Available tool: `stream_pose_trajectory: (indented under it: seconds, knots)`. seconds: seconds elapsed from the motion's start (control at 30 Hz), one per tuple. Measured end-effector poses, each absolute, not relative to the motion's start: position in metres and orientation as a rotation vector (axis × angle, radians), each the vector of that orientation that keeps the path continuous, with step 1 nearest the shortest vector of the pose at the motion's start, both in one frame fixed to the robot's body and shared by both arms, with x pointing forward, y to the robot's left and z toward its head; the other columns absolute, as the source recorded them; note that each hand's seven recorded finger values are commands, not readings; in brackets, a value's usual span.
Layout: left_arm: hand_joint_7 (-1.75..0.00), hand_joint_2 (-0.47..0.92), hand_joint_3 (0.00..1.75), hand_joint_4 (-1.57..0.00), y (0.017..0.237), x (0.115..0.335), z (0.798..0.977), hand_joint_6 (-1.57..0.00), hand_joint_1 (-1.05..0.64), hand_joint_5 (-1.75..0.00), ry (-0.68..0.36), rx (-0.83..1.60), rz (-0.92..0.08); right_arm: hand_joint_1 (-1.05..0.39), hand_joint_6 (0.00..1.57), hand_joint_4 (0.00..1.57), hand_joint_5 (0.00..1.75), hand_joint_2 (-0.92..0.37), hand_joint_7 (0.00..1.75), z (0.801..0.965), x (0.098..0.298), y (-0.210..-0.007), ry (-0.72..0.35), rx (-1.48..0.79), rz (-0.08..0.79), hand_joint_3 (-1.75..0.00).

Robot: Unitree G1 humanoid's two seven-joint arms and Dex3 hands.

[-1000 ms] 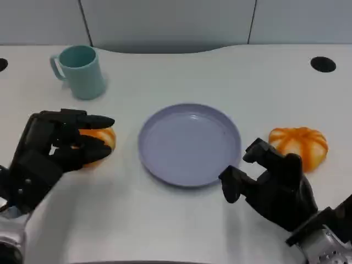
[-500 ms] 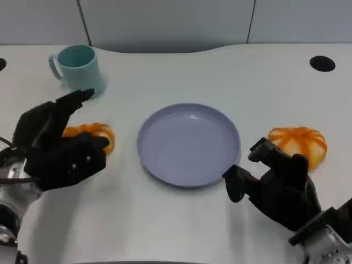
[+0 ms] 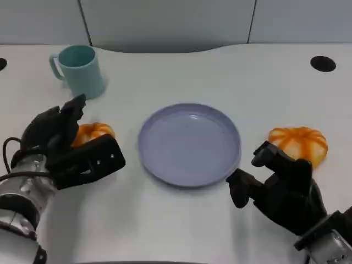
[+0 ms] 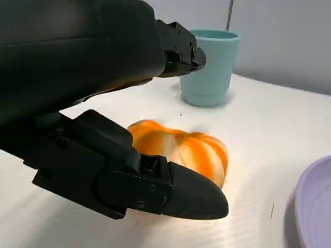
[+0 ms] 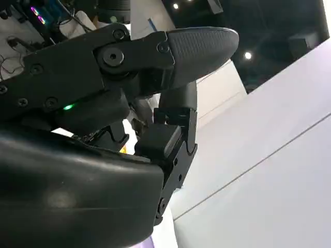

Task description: Grasp the bread from the table and place it into the plate.

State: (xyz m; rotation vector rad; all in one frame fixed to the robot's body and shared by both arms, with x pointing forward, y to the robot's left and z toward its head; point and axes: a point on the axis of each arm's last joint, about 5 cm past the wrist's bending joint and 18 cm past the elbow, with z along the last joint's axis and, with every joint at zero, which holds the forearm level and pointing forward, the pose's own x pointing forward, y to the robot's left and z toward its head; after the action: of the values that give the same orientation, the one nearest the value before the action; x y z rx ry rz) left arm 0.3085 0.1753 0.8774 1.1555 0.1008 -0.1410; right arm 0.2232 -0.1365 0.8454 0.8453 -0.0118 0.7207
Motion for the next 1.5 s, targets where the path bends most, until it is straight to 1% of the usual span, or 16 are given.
stream_pose_trajectory:
  seconds: [0.03,0.07,0.17,0.57,0.73,0.77,0.83,0.87,0.9,0.93,0.97,1.03,1.17,1.23,1.37,1.5]
  knots:
    - [-1.37,0.92,0.23,-0.01,0.174,0.308,0.877,0.0,-1.05,-1.51,0.114,1.161,-0.145,-0.79,0.8,0.86,1.54,-0.92,1.04,0.845,0.222,-0.137,-0.007,0.844,0.719,-0.3]
    - [-1.56,0.92,0.22,0.0,0.174,0.308,0.876,0.0,-1.05,-1.62,0.124,1.166,-0.15,-0.78,0.8,0.86,1.53,-0.92,1.03,0.845,0.221,-0.138,-0.007,0.843,0.717,-0.31]
    - [-1.73,0.92,0.22,0.0,0.173,0.308,0.875,0.0,-1.05,-1.73,0.142,1.178,-0.157,-0.79,0.79,0.87,1.54,-0.92,1.04,0.845,0.22,-0.141,-0.003,0.839,0.713,-0.32]
    - [-1.75,0.9,0.14,0.0,0.17,0.311,0.878,0.0,-1.05,-1.75,0.184,1.308,-0.196,-0.77,0.76,0.87,1.53,-0.92,1.11,0.842,0.215,-0.145,-0.005,0.828,0.709,-0.36]
    - [-1.75,0.78,0.05,-0.05,0.168,0.311,0.877,0.0,-1.05,-1.75,0.203,1.352,-0.202,-0.77,0.75,0.87,1.48,-0.92,1.08,0.841,0.214,-0.146,-0.025,0.835,0.731,-0.34]
    - [-1.75,0.74,0.04,-0.28,0.167,0.311,0.876,-0.17,-1.05,-1.75,0.202,1.354,-0.199,-0.77,0.75,0.87,1.47,-0.92,1.07,0.84,0.214,-0.147,-0.028,0.839,0.731,-0.34]
    - [-1.75,0.72,0.03,-0.4,0.165,0.31,0.875,-0.26,-1.05,-1.75,0.185,1.358,-0.174,-0.77,0.75,0.88,1.47,-0.92,1.06,0.839,0.213,-0.147,-0.032,0.839,0.73,-0.34]
    - [-1.55,0.69,0.04,-0.81,0.164,0.31,0.874,-0.72,-1.05,-1.65,0.179,1.36,-0.162,-0.77,0.76,0.89,1.45,-0.92,1.04,0.839,0.213,-0.147,-0.032,0.839,0.73,-0.32]
    - [-1.45,0.66,0.05,-0.97,0.163,0.31,0.874,-0.91,-1.05,-1.6,0.17,1.361,-0.148,-0.77,0.77,0.89,1.45,-0.92,1.03,0.839,0.213,-0.147,-0.032,0.84,0.73,-0.32]
    - [-1.36,0.47,0.52,-1.1,0.162,0.309,0.873,-1.11,-1.05,-1.6,0.162,1.361,-0.135,-0.77,0.77,0.88,1.46,-0.92,1.02,0.839,0.213,-0.148,-0.032,0.841,0.729,-0.31]
    - [-1.32,0.17,1.13,-1.23,0.162,0.309,0.873,-1.24,-1.05,-1.61,0.153,1.359,-0.122,-0.76,0.76,0.87,1.47,-0.92,1.02,0.839,0.213,-0.148,-0.032,0.841,0.729,-0.31]
    - [-1.3,0.01,1.45,-1.31,0.161,0.309,0.873,-1.32,-1.05,-1.62,0.144,1.351,-0.103,-0.76,0.76,0.86,1.48,-0.92,1.02,0.839,0.213,-0.148,-0.033,0.843,0.728,-0.31]
    - [-1.29,-0.04,1.54,-1.17,0.161,0.31,0.874,-1.26,-1.05,-1.63,0.145,1.305,-0.089,-0.78,0.77,0.84,1.48,-0.92,1.01,0.838,0.213,-0.148,-0.029,0.866,0.725,-0.26]
    - [-1.37,0.04,1.56,-1.12,0.163,0.31,0.874,-1.25,-1.05,-1.71,0.144,1.286,-0.082,-0.77,0.77,0.84,1.48,-0.92,1.0,0.838,0.213,-0.148,-0.021,0.886,0.725,-0.25]
    - [-1.64,0.22,1.43,-1.12,0.167,0.312,0.878,-1.05,-1.05,-1.74,0.106,1.235,-0.066,-0.78,0.81,0.9,1.41,-0.92,0.95,0.834,0.215,-0.147,0.006,0.916,0.717,-0.23]
    - [-1.74,0.44,1.21,-1.18,0.169,0.32,0.893,-0.88,-1.05,-1.75,0.007,1.21,-0.023,-0.8,0.8,0.9,1.44,-0.92,1.01,0.836,0.222,-0.145,0.015,0.905,0.716,-0.26]
